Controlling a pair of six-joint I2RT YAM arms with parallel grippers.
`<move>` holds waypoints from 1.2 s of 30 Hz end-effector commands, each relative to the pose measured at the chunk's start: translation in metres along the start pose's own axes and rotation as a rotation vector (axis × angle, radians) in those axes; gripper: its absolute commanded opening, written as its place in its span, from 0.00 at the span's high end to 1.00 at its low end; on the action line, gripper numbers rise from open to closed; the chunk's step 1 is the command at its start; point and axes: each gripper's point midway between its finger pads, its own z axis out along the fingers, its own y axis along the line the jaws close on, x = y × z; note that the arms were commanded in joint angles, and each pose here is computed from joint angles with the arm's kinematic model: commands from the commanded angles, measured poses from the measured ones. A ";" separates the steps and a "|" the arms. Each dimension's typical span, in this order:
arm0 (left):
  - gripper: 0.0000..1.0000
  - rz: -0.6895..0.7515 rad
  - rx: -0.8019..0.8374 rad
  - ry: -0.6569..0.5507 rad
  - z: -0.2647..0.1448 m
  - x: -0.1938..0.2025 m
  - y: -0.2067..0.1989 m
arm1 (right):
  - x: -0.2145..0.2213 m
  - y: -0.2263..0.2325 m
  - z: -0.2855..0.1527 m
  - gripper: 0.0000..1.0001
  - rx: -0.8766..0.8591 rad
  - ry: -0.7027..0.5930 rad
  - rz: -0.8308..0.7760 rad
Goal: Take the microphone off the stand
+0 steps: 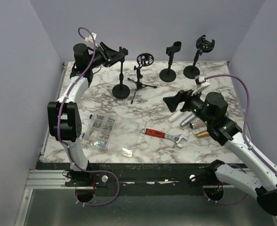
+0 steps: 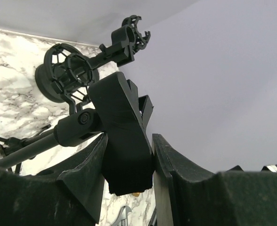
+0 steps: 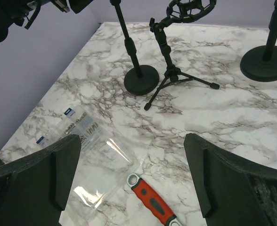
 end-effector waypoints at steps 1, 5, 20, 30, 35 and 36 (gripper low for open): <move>1.00 0.066 0.022 -0.057 -0.012 -0.006 -0.003 | 0.014 -0.008 0.003 0.00 0.035 0.034 0.018; 1.00 0.003 -0.025 -0.048 -0.020 0.010 0.025 | 0.019 -0.007 0.006 0.00 0.026 0.044 0.035; 1.00 -0.205 -0.396 0.074 -0.052 0.069 0.105 | 0.034 -0.006 0.013 0.00 0.008 0.082 0.062; 1.00 -0.254 -0.519 0.125 -0.062 0.085 0.133 | 0.039 -0.007 0.013 0.00 0.011 0.088 0.073; 1.00 -0.276 -0.533 0.131 -0.060 0.088 0.143 | 0.040 -0.007 0.012 0.00 0.011 0.088 0.079; 1.00 -0.275 -0.535 0.130 -0.059 0.088 0.144 | 0.041 -0.007 0.011 0.00 0.013 0.088 0.079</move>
